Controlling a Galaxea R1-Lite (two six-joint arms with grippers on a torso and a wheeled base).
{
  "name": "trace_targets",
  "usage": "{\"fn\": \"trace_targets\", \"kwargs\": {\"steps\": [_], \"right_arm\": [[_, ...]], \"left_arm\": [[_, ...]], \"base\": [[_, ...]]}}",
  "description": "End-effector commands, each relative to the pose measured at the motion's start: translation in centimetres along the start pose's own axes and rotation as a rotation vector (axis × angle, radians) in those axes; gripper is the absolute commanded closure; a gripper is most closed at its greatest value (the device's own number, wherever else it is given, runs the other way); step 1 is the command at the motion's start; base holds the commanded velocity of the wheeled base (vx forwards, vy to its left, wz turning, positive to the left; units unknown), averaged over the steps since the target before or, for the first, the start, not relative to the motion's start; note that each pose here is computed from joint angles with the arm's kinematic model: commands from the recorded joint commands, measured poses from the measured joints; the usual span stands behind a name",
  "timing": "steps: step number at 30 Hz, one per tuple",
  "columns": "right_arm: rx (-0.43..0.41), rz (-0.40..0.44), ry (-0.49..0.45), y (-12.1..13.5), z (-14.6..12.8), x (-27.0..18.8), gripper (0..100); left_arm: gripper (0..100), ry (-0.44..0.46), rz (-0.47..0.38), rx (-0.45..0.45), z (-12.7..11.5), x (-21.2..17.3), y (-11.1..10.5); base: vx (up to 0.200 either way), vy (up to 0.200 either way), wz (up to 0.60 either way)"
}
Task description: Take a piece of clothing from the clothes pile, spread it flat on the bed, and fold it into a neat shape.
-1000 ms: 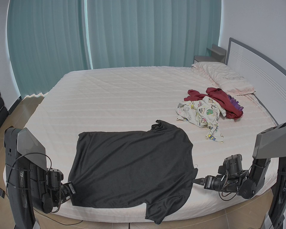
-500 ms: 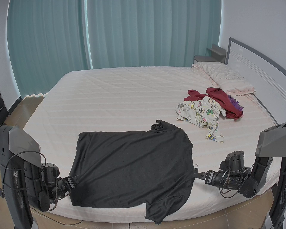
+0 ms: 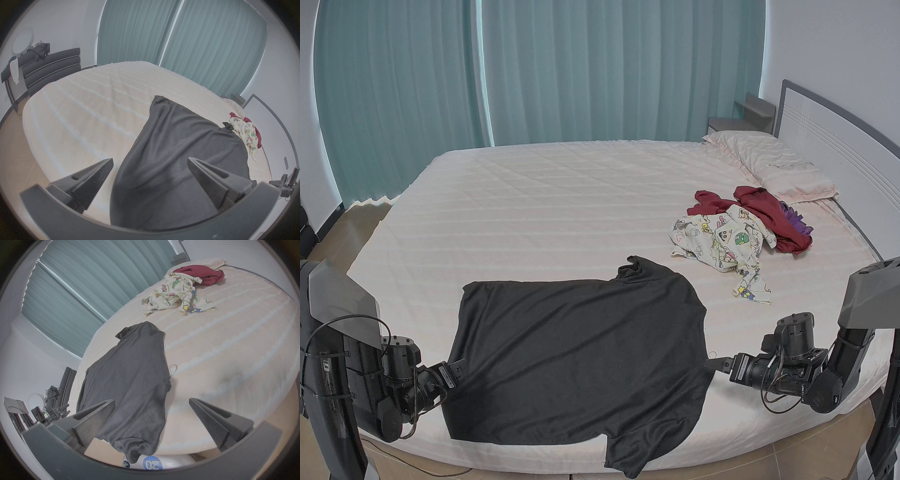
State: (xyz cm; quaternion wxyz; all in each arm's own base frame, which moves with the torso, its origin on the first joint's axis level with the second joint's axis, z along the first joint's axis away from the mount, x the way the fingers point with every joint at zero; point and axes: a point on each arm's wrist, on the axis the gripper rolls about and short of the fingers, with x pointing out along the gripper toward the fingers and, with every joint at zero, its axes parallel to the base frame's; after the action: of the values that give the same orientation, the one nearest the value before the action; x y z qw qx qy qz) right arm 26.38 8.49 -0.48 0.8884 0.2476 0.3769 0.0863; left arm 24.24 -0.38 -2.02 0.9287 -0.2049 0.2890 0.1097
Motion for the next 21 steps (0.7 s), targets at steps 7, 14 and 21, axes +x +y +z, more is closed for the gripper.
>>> {"fn": "trace_targets", "kwargs": {"steps": [7, 14, 21], "right_arm": [[-0.002, 0.001, 0.002, 0.0, 0.0, 0.1, 0], [-0.005, 0.02, -0.03, 0.5, 1.0, 0.7, 0], [-0.009, 0.034, -0.048, 1.4, 2.3, 1.5, 0]], "left_arm": [[0, -0.043, -0.025, -0.062, 0.6, 0.5, -0.4], [0, -0.026, -0.013, -0.064, 0.3, 0.9, -0.2], [0, -0.031, -0.014, -0.065, 0.4, 1.0, -0.2]], "base": [[0.143, 0.0, 0.0], [0.0, 0.0, 0.0], [0.0, 0.2, 0.0]]}}
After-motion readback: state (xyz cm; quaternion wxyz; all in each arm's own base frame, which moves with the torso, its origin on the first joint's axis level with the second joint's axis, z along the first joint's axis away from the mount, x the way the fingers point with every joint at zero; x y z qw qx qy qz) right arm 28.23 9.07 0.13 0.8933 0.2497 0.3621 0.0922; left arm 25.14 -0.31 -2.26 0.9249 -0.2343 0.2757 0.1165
